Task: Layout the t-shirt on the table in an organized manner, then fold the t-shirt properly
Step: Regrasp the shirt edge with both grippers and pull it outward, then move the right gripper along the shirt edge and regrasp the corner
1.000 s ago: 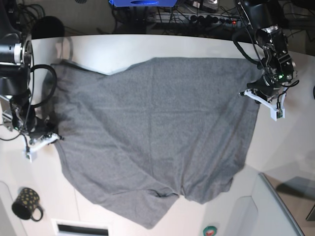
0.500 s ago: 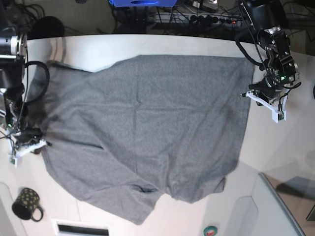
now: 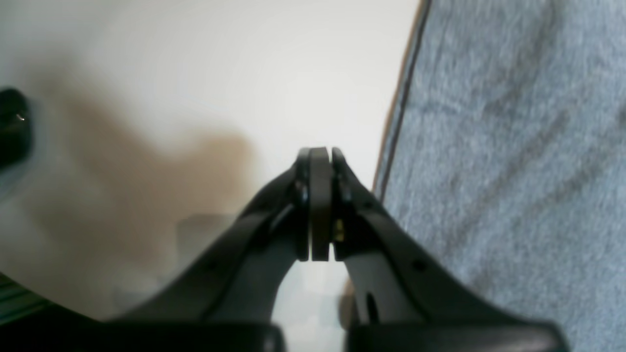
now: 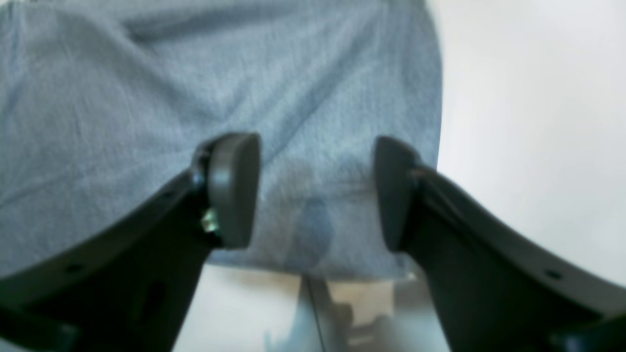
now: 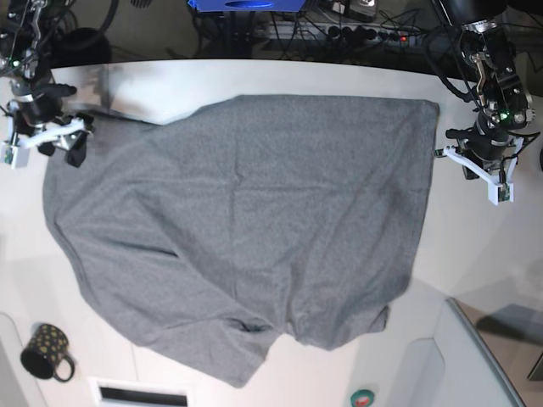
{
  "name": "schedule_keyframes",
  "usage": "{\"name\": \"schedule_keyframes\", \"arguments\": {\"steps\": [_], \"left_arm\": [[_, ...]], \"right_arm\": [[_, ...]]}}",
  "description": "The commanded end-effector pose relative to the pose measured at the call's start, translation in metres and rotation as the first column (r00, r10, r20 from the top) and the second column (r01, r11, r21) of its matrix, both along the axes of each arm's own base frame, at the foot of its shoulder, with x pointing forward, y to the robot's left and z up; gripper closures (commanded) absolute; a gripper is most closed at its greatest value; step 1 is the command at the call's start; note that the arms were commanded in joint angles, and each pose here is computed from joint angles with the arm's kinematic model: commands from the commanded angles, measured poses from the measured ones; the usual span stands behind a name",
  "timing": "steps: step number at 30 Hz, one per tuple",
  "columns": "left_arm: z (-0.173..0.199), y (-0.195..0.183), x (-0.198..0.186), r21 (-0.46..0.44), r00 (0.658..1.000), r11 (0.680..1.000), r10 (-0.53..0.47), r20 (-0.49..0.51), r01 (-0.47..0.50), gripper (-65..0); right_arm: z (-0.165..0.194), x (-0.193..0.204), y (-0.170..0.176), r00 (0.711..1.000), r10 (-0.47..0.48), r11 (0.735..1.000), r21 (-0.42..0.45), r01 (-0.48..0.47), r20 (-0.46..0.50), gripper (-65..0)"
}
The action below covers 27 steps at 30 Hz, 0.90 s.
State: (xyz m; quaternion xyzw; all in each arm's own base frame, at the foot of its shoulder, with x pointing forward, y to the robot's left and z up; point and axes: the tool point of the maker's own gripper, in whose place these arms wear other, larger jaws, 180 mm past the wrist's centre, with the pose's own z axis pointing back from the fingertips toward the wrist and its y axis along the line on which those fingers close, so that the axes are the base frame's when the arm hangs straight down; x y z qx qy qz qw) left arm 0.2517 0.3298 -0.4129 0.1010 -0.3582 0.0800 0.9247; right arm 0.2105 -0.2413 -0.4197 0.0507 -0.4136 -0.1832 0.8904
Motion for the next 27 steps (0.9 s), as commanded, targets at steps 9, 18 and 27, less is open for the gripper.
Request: {"name": "schedule_keyframes", "arguments": {"steps": [9, 18, 27], "left_arm": [[0.009, 0.002, 0.007, 0.016, 0.999, 1.0, -0.007, 0.032, 0.007, 0.0], [0.007, 0.004, 0.005, 0.016, 1.0, 1.0, -0.003, 0.026, 0.003, 0.0], [-0.015, 0.006, -0.007, -0.014, 0.999, 1.0, 0.017, -0.034, -0.018, 0.0]], "right_arm": [[-0.025, -0.025, -0.003, 0.997, -0.042, 0.999, 0.03, 0.044, -0.062, -43.7], [-0.035, -0.033, 0.013, 0.993, -0.055, 0.994, 0.084, 0.064, -0.105, -44.3], [-0.03, -0.017, 0.017, 0.995, -0.042, 0.994, 0.096, 0.05, -0.087, -4.8]]}}
